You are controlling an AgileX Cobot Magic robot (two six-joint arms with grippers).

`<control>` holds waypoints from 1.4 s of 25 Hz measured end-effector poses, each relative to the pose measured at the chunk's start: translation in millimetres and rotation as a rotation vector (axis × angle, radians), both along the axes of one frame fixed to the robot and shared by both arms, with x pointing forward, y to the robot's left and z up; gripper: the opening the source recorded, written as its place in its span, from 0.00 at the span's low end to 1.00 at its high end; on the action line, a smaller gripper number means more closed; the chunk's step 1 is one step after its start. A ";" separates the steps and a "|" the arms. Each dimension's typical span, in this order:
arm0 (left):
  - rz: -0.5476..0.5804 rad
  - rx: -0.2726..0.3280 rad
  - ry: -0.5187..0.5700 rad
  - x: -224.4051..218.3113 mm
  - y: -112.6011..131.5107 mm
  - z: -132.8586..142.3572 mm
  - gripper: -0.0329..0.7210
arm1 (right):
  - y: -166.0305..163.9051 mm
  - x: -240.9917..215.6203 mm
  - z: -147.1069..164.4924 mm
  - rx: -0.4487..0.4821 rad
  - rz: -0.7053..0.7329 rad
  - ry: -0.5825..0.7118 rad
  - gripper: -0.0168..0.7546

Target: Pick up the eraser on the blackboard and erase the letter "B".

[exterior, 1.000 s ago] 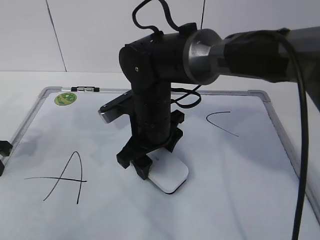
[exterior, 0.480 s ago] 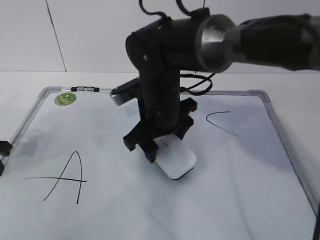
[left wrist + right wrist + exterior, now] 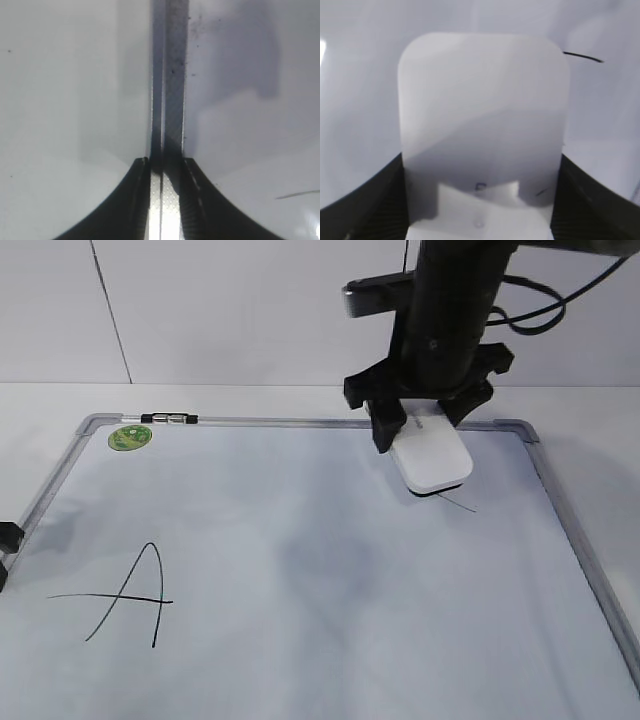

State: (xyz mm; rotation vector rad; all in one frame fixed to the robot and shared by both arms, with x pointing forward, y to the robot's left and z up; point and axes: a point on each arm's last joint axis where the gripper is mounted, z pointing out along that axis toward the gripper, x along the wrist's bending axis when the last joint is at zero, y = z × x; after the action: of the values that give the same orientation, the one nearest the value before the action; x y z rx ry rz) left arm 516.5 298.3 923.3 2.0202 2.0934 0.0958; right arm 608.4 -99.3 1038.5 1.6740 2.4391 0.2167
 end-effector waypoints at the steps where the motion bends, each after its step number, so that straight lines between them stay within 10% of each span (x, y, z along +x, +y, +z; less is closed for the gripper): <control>1: 0.000 0.000 0.000 0.0 0.0 0.0 0.23 | -5.9 0.7 5.2 0.006 -0.016 -0.010 0.74; 20: 0.000 0.000 0.000 0.0 0.0 0.0 0.23 | -121.4 -50.5 -38.0 -0.043 -0.278 0.152 0.74; 35: 0.000 0.000 0.000 0.0 0.0 0.0 0.23 | -138.0 -47.8 -53.1 0.001 -0.301 0.132 0.74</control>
State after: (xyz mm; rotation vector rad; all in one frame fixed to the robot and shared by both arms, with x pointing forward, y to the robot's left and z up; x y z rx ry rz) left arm 516.5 298.3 923.3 2.0202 2.0934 0.0958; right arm 560.6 -237.3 985.3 2.0865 2.2310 0.0680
